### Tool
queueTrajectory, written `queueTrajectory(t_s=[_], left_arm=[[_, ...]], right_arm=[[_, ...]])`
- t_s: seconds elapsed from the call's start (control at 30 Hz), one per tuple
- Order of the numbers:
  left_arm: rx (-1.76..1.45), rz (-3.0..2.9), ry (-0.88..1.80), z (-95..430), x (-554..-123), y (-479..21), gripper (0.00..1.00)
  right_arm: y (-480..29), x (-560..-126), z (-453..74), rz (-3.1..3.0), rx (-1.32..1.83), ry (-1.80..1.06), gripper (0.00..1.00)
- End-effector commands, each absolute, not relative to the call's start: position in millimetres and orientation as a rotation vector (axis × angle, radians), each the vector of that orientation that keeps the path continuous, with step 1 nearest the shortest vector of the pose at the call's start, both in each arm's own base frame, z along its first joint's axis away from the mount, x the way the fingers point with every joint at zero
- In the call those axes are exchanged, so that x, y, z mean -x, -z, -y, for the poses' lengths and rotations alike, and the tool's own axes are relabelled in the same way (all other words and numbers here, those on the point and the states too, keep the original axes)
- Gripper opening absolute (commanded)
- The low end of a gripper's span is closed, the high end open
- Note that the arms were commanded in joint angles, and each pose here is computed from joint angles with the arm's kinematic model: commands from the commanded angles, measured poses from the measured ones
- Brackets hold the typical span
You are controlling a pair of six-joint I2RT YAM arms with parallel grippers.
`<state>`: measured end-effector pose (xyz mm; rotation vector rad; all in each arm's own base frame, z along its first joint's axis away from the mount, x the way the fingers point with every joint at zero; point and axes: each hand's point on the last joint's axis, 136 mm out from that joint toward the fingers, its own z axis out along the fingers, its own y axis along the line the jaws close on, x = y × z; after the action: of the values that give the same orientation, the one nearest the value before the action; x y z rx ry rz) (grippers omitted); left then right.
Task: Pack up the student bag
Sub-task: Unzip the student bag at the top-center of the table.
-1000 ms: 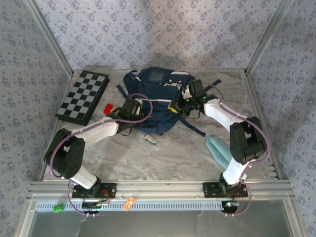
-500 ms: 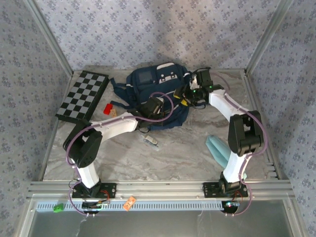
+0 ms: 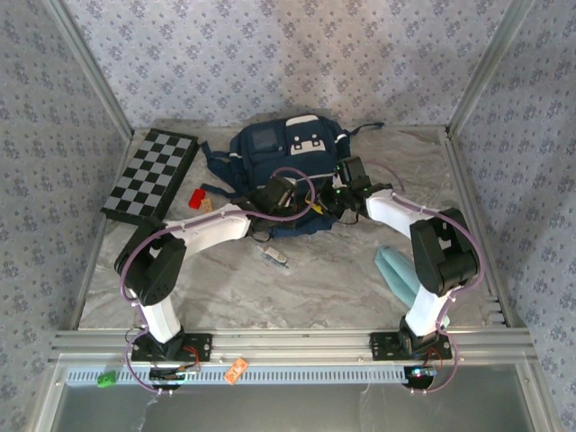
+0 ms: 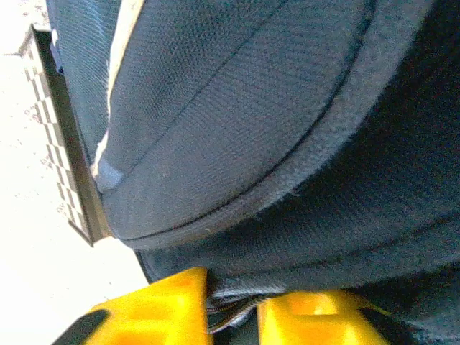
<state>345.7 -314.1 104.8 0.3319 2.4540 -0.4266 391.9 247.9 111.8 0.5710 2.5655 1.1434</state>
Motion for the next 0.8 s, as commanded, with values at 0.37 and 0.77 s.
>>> queueTrajectory(t_s=[0.37, 0.77], left_arm=[[-0.165, -2.480, 0.163, 206.1, -361.8, -107.0, 0.00], [-0.051, -2.384, 0.079, 155.1, -416.1, -109.5, 0.00]], right_arm=[[-141.8, -403.3, -219.3, -2.529, -0.489, -1.053, 0.00], [-165.8, -406.0, -208.9, -2.495, -0.457, -1.095, 0.00]])
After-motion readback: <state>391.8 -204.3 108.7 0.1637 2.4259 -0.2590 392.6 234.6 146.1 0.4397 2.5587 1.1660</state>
